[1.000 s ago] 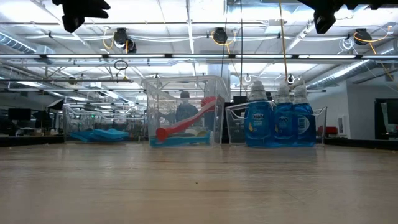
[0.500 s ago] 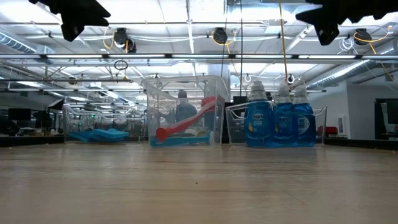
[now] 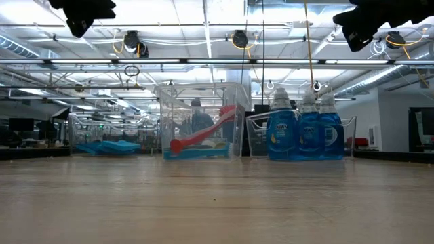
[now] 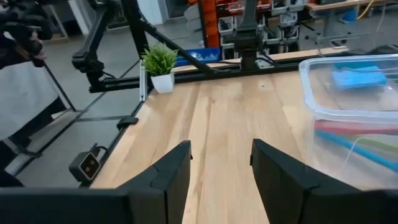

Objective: Pick & Place Kitchen Sink Supplies
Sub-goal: Put the blue sponge into the left transparent bin

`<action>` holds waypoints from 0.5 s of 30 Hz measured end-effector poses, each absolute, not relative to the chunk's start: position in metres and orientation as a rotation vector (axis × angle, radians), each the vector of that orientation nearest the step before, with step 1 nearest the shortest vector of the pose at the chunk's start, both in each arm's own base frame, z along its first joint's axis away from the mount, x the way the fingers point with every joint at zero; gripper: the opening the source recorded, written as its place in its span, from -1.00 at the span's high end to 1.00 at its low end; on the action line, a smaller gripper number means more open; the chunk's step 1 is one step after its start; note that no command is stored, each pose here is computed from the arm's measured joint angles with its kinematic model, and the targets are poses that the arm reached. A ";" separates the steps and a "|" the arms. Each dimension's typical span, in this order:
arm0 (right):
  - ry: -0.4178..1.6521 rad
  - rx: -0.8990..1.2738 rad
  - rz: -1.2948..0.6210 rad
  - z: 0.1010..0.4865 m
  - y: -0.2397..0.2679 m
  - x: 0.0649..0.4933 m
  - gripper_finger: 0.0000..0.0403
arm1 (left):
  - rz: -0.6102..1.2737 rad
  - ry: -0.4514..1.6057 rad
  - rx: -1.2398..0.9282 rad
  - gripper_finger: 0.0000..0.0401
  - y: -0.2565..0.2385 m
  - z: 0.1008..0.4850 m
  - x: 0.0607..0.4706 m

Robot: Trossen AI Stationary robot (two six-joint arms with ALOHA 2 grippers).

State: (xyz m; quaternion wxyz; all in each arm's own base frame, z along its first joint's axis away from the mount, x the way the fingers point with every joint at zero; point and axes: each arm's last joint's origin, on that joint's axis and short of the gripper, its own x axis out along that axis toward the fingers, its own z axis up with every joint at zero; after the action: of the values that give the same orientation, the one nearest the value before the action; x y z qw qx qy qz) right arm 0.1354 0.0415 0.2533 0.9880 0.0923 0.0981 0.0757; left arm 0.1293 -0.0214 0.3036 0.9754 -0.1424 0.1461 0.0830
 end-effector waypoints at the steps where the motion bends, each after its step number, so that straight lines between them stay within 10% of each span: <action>1: 0.199 0.185 0.154 0.253 0.042 0.135 0.23 | 0.163 0.283 -0.268 0.54 -0.023 0.304 0.129; 15: 0.245 0.286 0.242 0.251 0.044 0.135 0.23 | 0.054 0.109 -0.266 0.54 -0.035 0.262 0.119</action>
State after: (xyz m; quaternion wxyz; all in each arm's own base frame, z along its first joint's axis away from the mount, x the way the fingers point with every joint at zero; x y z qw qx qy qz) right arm 0.1346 0.0445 0.2511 0.9751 0.1418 0.1215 0.1198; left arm 0.1191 -0.0353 0.2621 0.9893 -0.1327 0.0544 0.0270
